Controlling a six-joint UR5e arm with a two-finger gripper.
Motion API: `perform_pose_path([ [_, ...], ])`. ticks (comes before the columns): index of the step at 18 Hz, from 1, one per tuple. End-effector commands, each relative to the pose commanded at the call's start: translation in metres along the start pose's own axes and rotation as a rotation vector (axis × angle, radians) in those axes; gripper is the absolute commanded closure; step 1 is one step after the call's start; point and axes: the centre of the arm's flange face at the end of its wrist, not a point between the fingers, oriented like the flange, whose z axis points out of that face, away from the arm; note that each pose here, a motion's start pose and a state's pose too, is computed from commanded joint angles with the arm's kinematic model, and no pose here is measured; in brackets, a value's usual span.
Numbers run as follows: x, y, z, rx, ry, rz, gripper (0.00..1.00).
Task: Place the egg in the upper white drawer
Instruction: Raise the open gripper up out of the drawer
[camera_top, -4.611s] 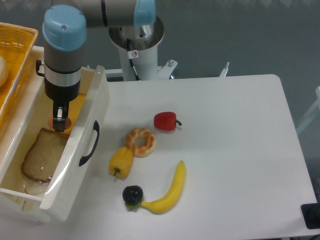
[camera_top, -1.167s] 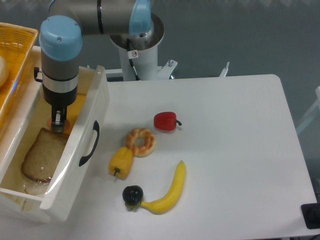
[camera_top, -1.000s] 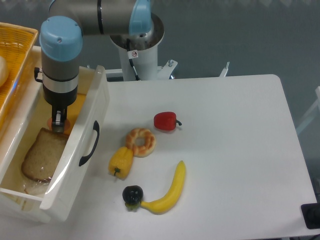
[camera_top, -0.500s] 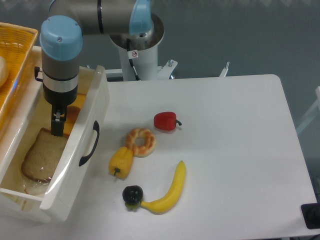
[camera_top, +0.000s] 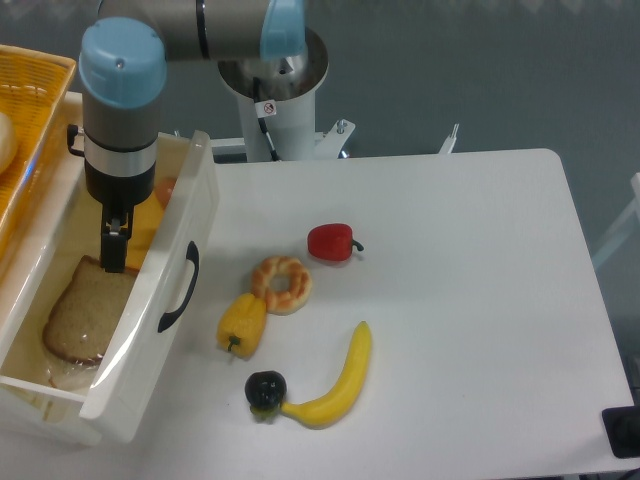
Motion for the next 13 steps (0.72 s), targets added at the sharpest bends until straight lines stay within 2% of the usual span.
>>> perform_pose_path([
  [5, 0.002, 0.008, -0.023, -0.003, -0.041, -0.107, 0.0],
  [9, 0.002, 0.019, -0.037, -0.002, -0.068, -0.265, 0.0],
  [13, 0.004, 0.035, -0.065, -0.007, -0.121, -0.343, 0.0],
])
